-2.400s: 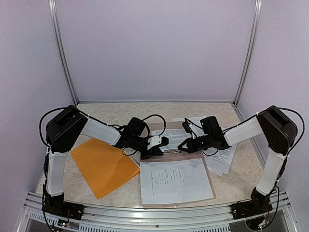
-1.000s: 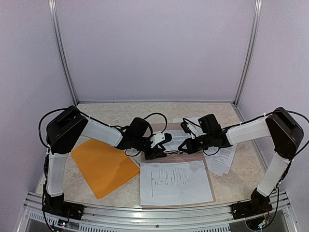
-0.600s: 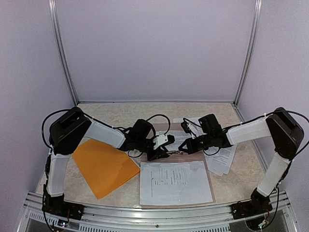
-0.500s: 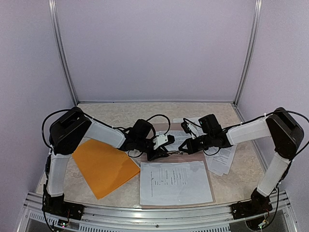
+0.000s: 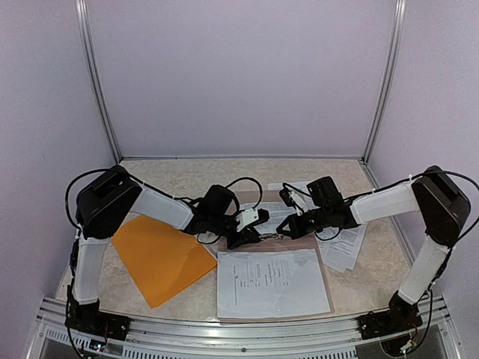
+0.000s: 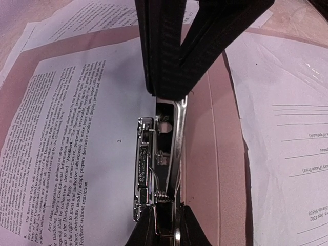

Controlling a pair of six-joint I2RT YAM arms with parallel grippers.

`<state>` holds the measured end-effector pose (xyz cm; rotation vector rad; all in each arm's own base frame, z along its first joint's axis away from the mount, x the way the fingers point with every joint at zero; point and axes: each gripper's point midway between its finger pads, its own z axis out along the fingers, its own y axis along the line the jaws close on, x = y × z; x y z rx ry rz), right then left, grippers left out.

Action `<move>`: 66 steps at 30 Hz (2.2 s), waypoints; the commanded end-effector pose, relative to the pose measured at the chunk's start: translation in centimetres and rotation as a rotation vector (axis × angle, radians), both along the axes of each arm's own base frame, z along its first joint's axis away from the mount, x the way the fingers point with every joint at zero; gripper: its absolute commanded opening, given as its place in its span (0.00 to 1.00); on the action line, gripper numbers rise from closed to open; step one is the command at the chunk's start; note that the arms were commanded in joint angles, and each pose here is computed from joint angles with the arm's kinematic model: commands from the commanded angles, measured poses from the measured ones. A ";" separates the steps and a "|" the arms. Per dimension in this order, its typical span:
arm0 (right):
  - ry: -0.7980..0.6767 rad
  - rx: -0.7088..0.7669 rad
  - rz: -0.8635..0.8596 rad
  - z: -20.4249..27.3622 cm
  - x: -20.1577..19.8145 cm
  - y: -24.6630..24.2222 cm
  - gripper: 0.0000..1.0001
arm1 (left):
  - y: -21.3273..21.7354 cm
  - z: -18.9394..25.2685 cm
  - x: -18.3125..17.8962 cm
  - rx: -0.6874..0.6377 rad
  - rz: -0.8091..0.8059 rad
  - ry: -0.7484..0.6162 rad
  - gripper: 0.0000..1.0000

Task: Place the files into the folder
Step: Clamp the file with the spring clip on the folder.

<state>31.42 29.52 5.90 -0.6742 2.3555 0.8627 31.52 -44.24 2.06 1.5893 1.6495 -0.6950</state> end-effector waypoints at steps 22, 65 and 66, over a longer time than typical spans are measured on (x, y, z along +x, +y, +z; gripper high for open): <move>0.221 -0.256 -0.047 -11.8 -1.0 -5.9 0.00 | 3.3 -3.6 -4.0 0.103 -0.155 0.128 0.13; 0.295 -0.357 -0.125 -18.7 -3.3 -9.1 0.00 | 3.3 -3.0 -5.6 0.069 -0.228 0.146 0.13; 0.298 -0.353 -0.125 -18.8 -3.4 -9.1 0.00 | 3.4 -3.0 -5.6 0.069 -0.229 0.146 0.13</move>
